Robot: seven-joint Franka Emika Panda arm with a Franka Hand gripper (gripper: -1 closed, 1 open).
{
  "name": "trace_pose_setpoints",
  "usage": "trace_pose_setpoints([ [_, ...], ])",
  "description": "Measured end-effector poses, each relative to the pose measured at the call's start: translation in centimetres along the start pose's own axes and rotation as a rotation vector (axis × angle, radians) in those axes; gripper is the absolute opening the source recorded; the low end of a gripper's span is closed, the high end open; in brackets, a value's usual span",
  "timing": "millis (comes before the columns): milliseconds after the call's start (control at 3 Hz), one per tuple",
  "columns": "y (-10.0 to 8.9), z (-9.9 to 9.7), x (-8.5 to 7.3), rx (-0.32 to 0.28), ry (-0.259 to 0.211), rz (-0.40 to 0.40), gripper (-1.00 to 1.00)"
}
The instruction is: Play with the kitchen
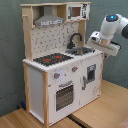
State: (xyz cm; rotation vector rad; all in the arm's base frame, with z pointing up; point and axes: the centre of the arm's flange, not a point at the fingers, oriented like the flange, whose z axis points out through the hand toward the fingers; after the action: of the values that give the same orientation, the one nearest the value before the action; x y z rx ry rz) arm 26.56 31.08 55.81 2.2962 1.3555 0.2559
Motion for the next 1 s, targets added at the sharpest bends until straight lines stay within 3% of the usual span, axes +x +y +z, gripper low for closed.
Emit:
trace_pose_setpoints([
  [1000, -10.4, 1.1, 2.7, -0.082, -0.056, -0.262, 1.00],
])
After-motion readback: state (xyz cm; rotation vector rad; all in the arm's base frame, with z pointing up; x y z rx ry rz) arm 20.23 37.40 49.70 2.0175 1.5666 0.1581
